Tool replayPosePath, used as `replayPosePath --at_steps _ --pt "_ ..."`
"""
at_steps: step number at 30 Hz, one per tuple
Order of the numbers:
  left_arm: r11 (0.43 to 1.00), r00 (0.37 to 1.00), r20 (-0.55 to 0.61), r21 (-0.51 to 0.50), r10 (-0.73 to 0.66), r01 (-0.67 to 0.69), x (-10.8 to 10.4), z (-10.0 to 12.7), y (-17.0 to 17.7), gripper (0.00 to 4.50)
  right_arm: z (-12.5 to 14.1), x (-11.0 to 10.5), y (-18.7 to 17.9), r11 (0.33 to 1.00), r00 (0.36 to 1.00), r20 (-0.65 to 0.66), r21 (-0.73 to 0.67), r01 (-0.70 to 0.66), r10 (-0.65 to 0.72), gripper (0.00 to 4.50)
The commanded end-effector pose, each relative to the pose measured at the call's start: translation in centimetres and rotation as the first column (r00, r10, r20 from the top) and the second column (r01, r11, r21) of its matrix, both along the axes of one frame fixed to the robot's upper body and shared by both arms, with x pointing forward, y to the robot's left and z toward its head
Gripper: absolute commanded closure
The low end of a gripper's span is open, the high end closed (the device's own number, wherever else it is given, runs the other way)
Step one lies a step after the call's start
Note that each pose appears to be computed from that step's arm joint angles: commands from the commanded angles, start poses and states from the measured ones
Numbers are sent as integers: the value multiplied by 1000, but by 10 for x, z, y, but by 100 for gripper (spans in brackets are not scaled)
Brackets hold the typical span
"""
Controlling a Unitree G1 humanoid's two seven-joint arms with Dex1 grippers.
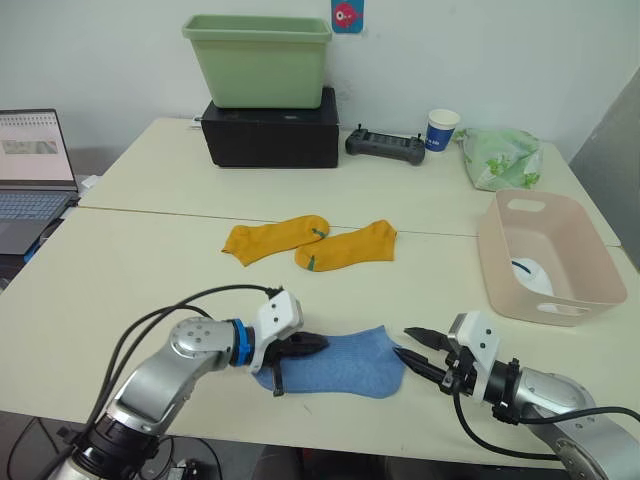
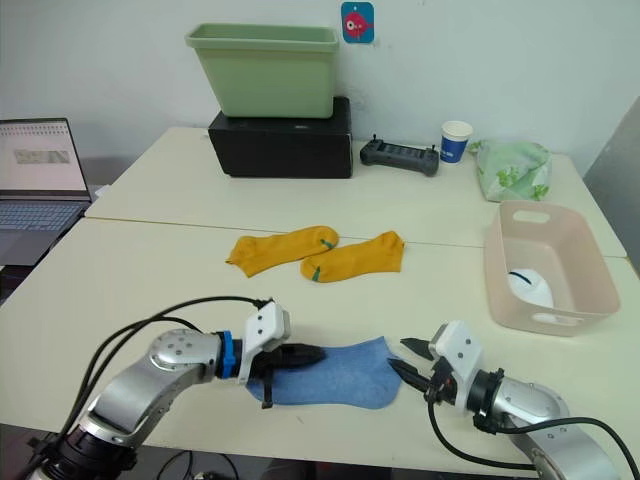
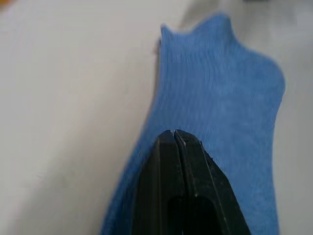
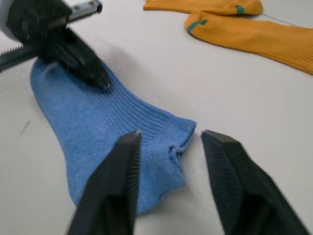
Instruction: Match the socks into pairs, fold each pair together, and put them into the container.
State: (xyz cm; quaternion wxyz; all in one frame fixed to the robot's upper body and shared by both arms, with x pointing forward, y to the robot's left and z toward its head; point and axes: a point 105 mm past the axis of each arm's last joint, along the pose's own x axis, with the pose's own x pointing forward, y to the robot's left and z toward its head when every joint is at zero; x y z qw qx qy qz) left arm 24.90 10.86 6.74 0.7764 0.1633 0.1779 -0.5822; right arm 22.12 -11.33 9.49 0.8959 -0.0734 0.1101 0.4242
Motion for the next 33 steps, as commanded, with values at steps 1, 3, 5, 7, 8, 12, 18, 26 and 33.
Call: replayPosePath --at_steps 1,3,5,7,8,12,18,26,33 --pt "999 999 -21 32 -42 43 -9 -12 0 450 -7 4 5 1000 1000 -20 -3 24 -24 100" --pt "999 999 -17 35 -37 38 -8 -13 1 450 -18 6 7 999 997 -65 -8 52 -52 66" --pt "999 999 -10 35 -33 33 -7 -13 2 450 -27 8 9 997 993 -94 -16 76 -77 66" --pt "999 1000 -7 35 -31 31 -7 -13 2 450 -34 7 9 995 986 -138 -9 99 -99 66" --pt "999 1000 -1 37 -30 30 -7 -13 2 450 -36 7 8 994 983 -146 -9 107 -107 85" --pt "999 1000 27 34 -6 5 -3 -10 5 450 -31 -2 17 999 990 -137 7 35 -34 201" --pt "999 995 91 -25 35 -32 7 10 -1 450 -24 0 15 997 1000 -25 -74 -7 5 418" --pt "992 992 111 -98 -66 77 6 35 -40 450 -2 20 -15 991 990 -58 33 127 -125 448" --pt "995 994 51 -23 -97 98 16 6 -56 450 17 18 -16 994 994 -62 48 95 -92 448"
